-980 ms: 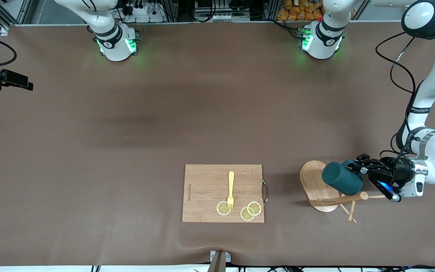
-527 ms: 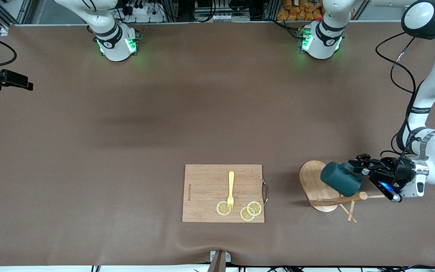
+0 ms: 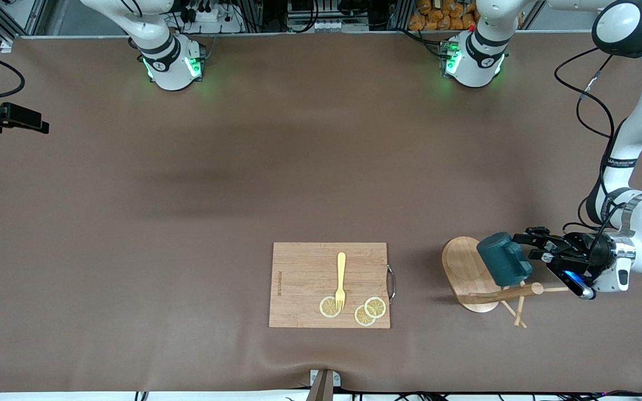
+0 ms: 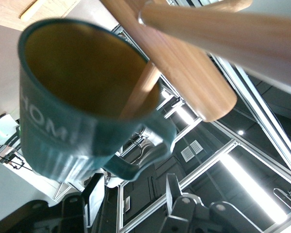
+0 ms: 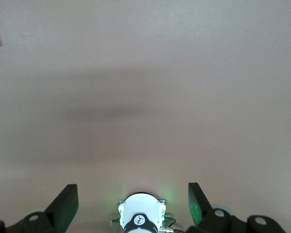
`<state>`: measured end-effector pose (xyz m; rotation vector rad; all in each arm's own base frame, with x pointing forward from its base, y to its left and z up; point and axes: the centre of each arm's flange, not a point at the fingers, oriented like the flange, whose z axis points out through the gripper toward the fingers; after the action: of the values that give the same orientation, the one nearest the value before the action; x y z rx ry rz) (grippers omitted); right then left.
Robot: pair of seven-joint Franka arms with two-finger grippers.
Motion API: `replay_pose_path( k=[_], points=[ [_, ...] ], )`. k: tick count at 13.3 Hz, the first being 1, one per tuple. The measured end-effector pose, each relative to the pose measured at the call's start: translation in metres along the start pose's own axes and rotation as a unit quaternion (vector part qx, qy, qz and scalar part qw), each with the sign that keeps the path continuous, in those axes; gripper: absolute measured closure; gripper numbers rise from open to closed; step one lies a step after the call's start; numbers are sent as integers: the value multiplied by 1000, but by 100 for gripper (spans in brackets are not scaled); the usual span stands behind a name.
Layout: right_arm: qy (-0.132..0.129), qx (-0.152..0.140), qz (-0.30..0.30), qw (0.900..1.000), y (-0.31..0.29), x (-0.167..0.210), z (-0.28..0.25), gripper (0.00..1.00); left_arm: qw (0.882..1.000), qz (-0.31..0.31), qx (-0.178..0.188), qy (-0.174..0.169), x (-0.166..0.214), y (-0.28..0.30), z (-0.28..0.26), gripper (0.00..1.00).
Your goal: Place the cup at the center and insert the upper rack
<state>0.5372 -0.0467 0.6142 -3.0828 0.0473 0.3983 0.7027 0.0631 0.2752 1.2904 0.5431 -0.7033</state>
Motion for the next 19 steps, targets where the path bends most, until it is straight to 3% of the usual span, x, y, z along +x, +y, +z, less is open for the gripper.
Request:
replay_pose_path(
  k=[7,10,11,13,15,19],
  points=[
    [0,0,0,1000,0,0,0,0,1000,0,-11,-6,-11,18,0,36],
    [1,0,0,1000,0,0,0,0,1000,10,-7,-3,-23,30,-2,6],
    [1,0,0,1000,0,0,0,0,1000,13,-5,-3,-29,35,-1,0],
    [1,0,0,1000,0,0,0,0,1000,17,4,1,-45,51,3,0],
    [1,0,0,1000,0,0,0,0,999,27,30,14,-70,71,11,0],
    [1,0,0,1000,0,1,0,0,989,70,116,65,-135,114,31,0]
  ],
)
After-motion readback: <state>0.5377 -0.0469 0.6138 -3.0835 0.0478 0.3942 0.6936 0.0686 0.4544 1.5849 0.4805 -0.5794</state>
